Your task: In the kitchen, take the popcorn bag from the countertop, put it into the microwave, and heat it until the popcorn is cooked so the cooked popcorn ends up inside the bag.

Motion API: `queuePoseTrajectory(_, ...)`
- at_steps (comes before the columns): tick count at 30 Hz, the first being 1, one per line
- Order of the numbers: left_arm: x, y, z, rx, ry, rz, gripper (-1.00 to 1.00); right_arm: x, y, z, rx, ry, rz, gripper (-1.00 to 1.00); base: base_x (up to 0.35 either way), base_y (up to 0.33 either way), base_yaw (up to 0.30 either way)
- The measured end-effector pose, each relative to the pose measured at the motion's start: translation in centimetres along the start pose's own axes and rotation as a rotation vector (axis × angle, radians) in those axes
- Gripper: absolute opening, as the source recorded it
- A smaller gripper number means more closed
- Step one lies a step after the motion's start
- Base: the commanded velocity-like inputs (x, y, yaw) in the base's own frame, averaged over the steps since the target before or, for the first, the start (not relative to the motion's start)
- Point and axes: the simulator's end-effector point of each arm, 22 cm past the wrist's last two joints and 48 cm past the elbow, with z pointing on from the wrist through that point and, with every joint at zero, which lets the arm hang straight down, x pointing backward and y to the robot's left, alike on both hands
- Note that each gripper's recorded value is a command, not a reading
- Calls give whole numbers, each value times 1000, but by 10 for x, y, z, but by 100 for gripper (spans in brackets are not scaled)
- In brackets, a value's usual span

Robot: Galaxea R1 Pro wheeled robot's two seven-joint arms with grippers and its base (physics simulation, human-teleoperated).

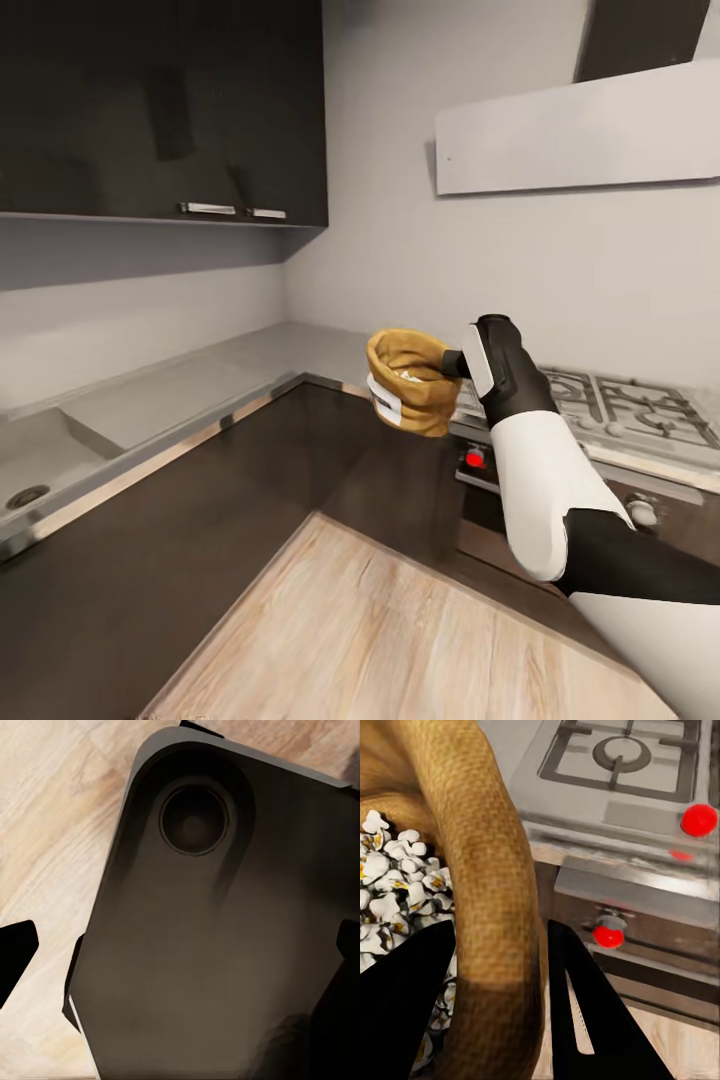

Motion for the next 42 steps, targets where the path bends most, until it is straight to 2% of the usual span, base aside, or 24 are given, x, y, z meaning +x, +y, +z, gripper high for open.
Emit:
queuePoseTrajectory(7,0,0,0,0,0,0,100,0,0,0,0,0,2,-100,-346,0,-250)
queuePoseTrajectory(21,0,1,0,-1,0,0,100,3,1,2,-8,11,4,-100,-346,0,-7)
queuePoseTrajectory(25,0,1,0,-2,0,0,100,14,3,9,-2,41,-9,-100,-346,0,0)
queuePoseTrajectory(32,-1,2,0,-3,-1,0,100,16,2,10,0,47,-12,-100,-346,0,0)
queuePoseTrajectory(33,0,1,0,-2,0,0,100,15,-11,12,20,46,-6,-100,-346,0,0)
queuePoseTrajectory(34,0,1,0,-2,0,0,100,14,-14,13,21,47,0,-100,-346,0,0)
queuePoseTrajectory(42,0,1,0,-2,0,0,100,14,-18,14,23,47,3,-100,-346,0,0)
